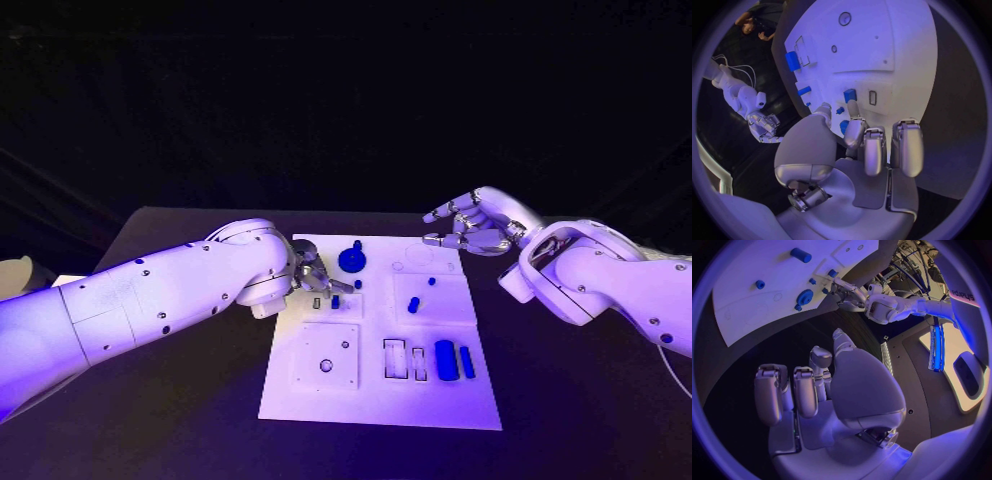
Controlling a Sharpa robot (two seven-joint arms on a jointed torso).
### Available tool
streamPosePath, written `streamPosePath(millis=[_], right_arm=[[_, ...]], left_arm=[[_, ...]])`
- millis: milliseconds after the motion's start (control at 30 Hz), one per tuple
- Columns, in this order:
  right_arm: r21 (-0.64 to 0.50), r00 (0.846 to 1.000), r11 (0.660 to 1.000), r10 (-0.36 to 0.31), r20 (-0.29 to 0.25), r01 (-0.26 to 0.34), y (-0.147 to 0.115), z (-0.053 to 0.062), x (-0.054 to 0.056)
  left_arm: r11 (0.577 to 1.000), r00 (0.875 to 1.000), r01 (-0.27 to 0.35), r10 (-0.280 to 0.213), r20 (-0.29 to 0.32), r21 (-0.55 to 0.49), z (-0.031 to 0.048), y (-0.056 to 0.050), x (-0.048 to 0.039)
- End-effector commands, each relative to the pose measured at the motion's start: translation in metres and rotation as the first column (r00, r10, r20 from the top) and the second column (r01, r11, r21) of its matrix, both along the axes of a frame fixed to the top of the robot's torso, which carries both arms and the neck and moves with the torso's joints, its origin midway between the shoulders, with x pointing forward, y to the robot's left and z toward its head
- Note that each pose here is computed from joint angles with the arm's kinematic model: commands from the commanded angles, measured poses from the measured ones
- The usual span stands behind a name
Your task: Assemble the parts on the task board
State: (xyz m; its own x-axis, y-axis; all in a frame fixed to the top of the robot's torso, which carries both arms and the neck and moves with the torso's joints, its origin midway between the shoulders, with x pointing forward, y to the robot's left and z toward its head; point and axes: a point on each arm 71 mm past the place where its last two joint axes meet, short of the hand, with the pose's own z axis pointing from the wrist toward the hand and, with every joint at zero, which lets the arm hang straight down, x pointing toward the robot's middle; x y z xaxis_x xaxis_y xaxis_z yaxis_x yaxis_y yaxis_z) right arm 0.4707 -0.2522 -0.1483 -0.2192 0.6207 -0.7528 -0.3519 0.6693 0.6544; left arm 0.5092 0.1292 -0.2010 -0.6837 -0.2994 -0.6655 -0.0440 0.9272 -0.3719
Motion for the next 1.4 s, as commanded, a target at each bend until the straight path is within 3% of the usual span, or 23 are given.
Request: streamPosePath(millis=[33, 200, 300, 467, 667, 867, 1167, 1400], right_arm=[[-0.007, 1.0, 1.0, 0.006, -0.006, -0.006, 0.0, -0.001, 0.0], [-0.008, 1.0, 1.0, 0.003, -0.01, -0.003, -0.001, -0.003, 0.001], [-0.009, 1.0, 1.0, 0.0, -0.012, 0.0, -0.001, -0.003, 0.002], [-0.009, 1.0, 1.0, -0.001, -0.012, 0.001, -0.001, -0.004, 0.002], [-0.007, 1.0, 1.0, 0.003, -0.012, -0.003, 0.001, -0.004, 0.003], [-0.006, 1.0, 1.0, 0.007, -0.013, -0.007, 0.003, -0.005, 0.004], [-0.005, 1.0, 1.0, 0.012, -0.014, -0.012, 0.005, -0.006, 0.005], [-0.032, 1.0, 0.999, 0.02, 0.006, -0.02, 0.007, -0.006, 0.004]], left_arm=[[0.99, 0.999, -0.032, 0.028, -0.031, -0.135, 0.0094, -0.001, -0.0011], [0.989, 0.999, -0.017, 0.01, -0.046, -0.148, 0.0312, 0.014, 0.0081], [0.994, 0.999, -0.018, 0.015, -0.033, -0.11, 0.046, 0.028, 0.023], [0.998, 0.998, -0.049, 0.051, 0.037, -0.034, 0.0539, 0.04, 0.0441], [0.998, 0.996, -0.06, 0.058, 0.066, 0.023, 0.05, 0.042, 0.0625], [0.996, 0.998, -0.044, 0.041, 0.044, 0.08, 0.0395, 0.04, 0.0719], [0.994, 0.999, -0.03, 0.028, 0.018, 0.104, 0.0223, 0.035, 0.075], [0.996, 1.0, -0.015, 0.016, -0.017, 0.091, 0.0154, 0.032, 0.0742]])
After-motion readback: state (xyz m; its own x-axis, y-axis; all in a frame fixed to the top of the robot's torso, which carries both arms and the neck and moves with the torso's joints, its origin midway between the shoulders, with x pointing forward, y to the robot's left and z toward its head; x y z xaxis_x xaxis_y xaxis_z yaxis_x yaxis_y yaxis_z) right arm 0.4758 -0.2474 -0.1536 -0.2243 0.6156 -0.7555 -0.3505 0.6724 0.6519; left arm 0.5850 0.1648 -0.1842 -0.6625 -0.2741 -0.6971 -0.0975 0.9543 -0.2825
